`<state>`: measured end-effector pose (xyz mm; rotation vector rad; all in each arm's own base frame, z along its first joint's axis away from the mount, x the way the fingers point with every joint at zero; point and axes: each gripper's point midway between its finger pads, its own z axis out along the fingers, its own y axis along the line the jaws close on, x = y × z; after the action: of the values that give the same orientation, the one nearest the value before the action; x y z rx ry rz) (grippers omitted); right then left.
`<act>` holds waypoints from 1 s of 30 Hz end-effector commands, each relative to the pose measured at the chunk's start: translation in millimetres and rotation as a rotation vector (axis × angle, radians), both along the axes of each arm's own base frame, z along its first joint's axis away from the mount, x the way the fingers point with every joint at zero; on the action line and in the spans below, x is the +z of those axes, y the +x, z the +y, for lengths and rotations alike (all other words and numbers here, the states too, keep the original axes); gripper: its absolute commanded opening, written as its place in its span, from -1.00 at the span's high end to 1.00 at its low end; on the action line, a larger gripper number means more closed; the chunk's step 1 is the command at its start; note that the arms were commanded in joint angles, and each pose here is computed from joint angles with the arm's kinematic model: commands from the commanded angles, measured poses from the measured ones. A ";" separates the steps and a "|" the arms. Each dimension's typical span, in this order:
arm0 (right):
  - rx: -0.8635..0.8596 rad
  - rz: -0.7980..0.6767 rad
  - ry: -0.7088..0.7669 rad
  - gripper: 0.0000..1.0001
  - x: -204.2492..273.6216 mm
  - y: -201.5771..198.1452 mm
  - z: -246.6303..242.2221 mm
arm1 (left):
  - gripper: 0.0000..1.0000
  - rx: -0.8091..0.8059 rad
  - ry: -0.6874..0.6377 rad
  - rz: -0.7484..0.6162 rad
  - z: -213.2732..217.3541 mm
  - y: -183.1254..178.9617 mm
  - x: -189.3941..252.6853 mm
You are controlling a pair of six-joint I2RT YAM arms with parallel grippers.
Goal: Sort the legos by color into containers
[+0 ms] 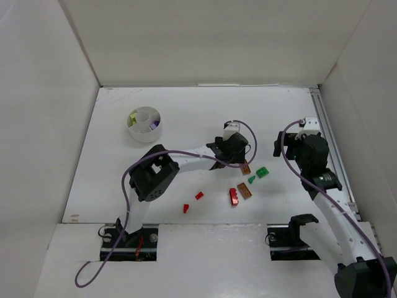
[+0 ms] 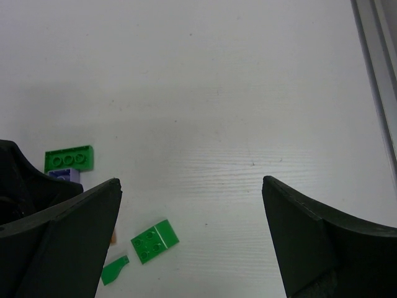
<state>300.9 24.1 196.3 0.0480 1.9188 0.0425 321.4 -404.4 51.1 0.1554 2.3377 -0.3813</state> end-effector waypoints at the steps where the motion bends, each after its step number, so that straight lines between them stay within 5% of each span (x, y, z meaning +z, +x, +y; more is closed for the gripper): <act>1: -0.009 -0.016 0.006 -0.99 6.1 2.3 -3.2 | -0.27 0.062 -0.015 -0.015 1.9 13.2 8.0; 19: 0.011 0.013 0.001 -0.99 -5.7 1.1 -0.5 | 0.23 0.070 -0.038 0.034 3.4 18.7 -11.6; 23: 0.011 0.013 0.001 -0.99 -5.7 1.1 -0.5 | 0.40 0.076 -0.053 0.015 5.9 18.8 8.3; 30: 0.023 -0.005 -0.003 -0.99 -1.2 1.5 0.8 | 0.46 0.195 -0.121 -0.051 72.0 40.7 59.6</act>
<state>299.3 25.6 183.6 0.0326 1.9574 0.0516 334.0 -362.9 45.8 0.0215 2.3790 -0.3563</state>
